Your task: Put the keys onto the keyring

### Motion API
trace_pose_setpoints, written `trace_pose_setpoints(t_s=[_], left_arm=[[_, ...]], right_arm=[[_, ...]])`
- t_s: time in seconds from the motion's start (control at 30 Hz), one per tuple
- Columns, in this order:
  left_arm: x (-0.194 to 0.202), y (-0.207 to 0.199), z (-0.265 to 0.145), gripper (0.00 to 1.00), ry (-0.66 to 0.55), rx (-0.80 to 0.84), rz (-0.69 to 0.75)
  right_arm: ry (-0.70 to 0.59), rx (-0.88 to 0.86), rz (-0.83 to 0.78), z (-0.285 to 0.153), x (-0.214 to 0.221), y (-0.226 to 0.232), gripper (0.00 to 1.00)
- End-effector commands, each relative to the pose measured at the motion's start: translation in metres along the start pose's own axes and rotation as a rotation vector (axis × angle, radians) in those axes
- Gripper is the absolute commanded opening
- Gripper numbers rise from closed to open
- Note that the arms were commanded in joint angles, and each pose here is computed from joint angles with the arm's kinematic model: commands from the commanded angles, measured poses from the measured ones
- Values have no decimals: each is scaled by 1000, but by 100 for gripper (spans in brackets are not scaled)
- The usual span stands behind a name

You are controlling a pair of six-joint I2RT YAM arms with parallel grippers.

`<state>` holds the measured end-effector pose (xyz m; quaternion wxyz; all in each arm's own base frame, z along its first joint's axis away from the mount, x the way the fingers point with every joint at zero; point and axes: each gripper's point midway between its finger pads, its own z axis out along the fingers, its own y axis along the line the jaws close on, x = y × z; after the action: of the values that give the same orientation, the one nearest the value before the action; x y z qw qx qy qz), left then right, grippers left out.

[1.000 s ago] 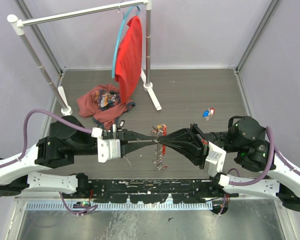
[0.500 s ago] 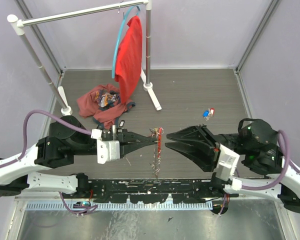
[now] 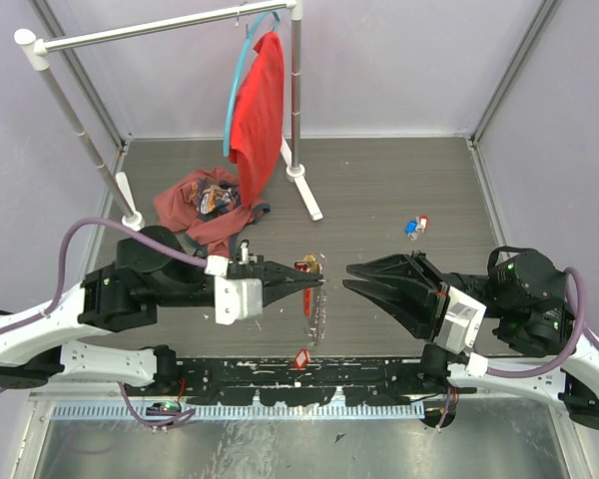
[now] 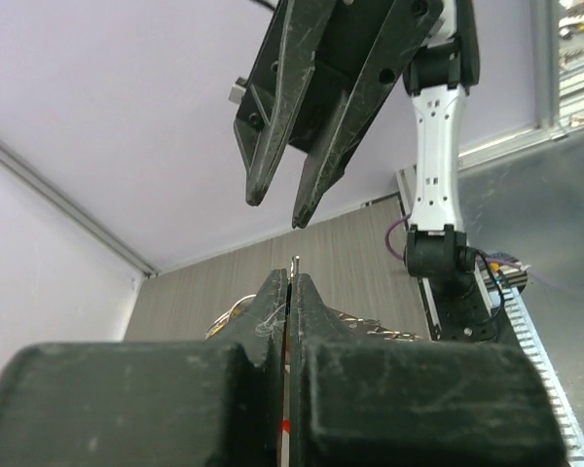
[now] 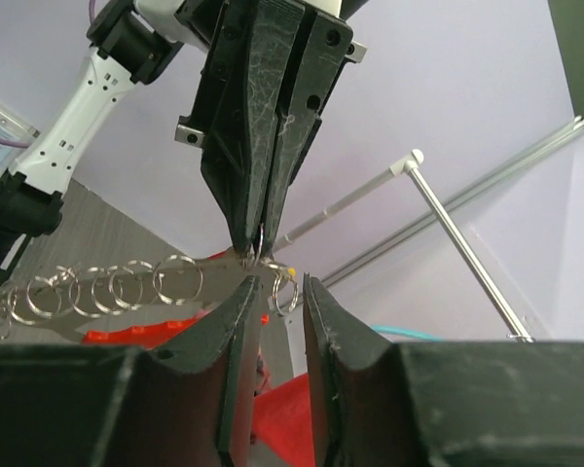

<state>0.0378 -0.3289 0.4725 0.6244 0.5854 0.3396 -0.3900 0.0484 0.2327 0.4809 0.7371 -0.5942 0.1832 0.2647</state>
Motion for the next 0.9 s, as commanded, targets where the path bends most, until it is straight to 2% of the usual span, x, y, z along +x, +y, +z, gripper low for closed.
trace_pose_setpoints(t_s=[0.0,0.3,0.43,0.53,0.87], left_arm=[[13,11,4,0,69,-61,-8],[18,14,-6,0,77,-99,3],[38,9,-5,0,148,-61,100],[52,-7,-5,0,156,35,228],[48,-17,-15,0,5,56,528]], right_arm=[[42,62,36,-9,3,-9,28],[104,127,87,-22,13,-12,28],[147,147,118,-25,22,-12,33],[181,158,134,-28,31,-10,35],[291,204,164,-35,60,-4,38]])
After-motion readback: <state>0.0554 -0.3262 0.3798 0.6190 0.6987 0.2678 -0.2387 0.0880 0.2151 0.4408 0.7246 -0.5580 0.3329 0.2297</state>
